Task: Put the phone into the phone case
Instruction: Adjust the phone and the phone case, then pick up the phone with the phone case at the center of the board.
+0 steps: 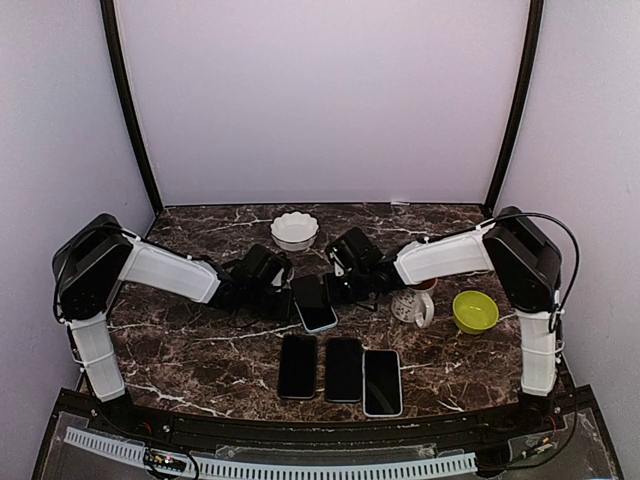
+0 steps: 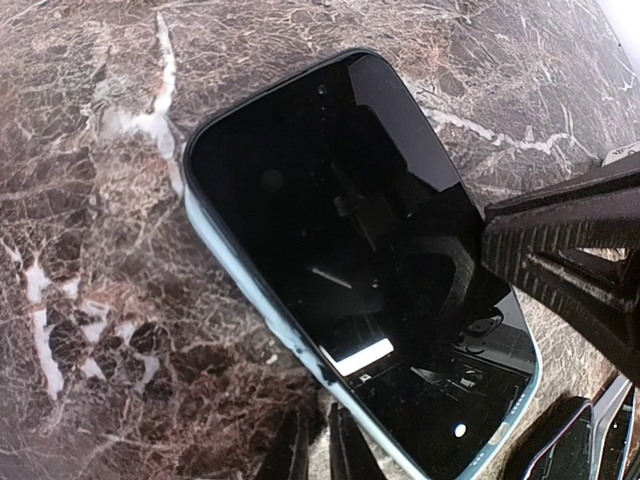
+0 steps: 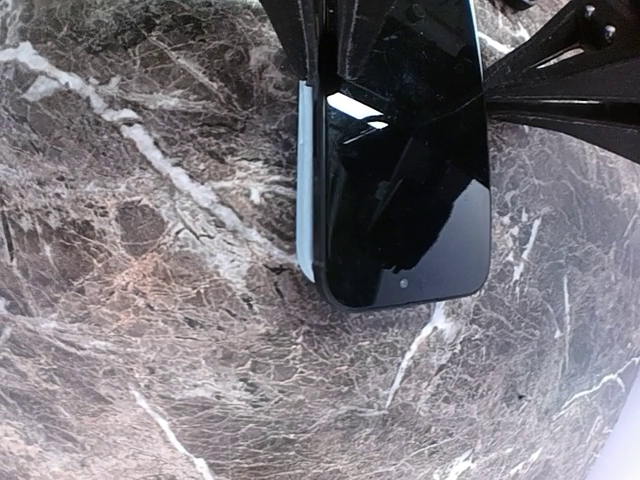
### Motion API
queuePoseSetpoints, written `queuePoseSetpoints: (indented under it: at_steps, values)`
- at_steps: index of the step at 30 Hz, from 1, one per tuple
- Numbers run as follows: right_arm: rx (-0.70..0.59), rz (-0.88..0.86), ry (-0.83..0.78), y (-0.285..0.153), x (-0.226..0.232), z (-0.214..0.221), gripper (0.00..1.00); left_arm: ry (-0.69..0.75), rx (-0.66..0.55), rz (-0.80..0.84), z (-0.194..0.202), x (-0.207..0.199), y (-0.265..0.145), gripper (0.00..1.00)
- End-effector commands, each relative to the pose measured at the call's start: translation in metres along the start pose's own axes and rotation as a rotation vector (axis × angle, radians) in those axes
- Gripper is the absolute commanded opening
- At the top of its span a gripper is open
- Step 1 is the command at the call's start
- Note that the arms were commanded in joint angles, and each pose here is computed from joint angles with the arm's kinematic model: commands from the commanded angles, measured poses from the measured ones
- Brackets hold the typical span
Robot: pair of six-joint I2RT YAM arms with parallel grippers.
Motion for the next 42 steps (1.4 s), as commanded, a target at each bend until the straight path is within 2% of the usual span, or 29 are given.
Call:
queuePoseSetpoints:
  at_steps: [1, 5, 8, 14, 17, 24, 29, 32, 35, 42]
  values:
    - [0.19, 0.089, -0.086, 0.008, -0.004, 0.058, 0.12, 0.038, 0.229, -0.036, 0.063, 0.014, 0.002, 0.07]
    - [0.21, 0.159, -0.139, 0.002, -0.011, 0.059, 0.13, 0.029, 0.188, -0.05, 0.046, 0.022, -0.007, 0.07]
    - [0.249, 0.137, -0.136, 0.003, -0.009, 0.075, 0.12, 0.034, 0.155, -0.057, 0.034, 0.028, -0.015, 0.08]
    - [0.323, 0.213, -0.157, 0.003, -0.023, 0.107, 0.14, 0.035, 0.123, -0.084, 0.022, 0.038, -0.025, 0.09]
    - [0.298, 0.222, -0.166, -0.002, -0.019, 0.095, 0.17, 0.03, 0.112, -0.09, 0.018, 0.042, -0.027, 0.09]
    - [0.184, 0.197, -0.246, -0.031, 0.019, 0.032, 0.5, 0.03, 0.073, -0.098, 0.004, 0.046, -0.038, 0.1]
    - [0.129, 0.18, -0.232, -0.033, 0.036, 0.02, 0.81, 0.035, 0.06, -0.096, 0.001, 0.046, -0.042, 0.11]
    - [0.122, 0.161, -0.211, -0.024, 0.04, 0.021, 0.93, 0.035, 0.058, -0.097, 0.0, 0.047, -0.042, 0.12]
    - [0.137, 0.151, -0.205, -0.012, 0.042, 0.024, 0.99, 0.036, 0.059, -0.094, -0.001, 0.047, -0.043, 0.12]
    - [0.175, 0.214, -0.229, 0.006, 0.035, 0.033, 0.99, 0.032, 0.068, -0.092, 0.002, 0.048, -0.04, 0.12]
Point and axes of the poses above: each gripper's point midway between its finger pads, its own y axis out along the fingers, its own x axis along the line the jaws close on, z = x × y, the point moved 1 cm from there along -y, back along the fingers, and after that the axes turned 8 degrees about -y, right-handed, at the moved point
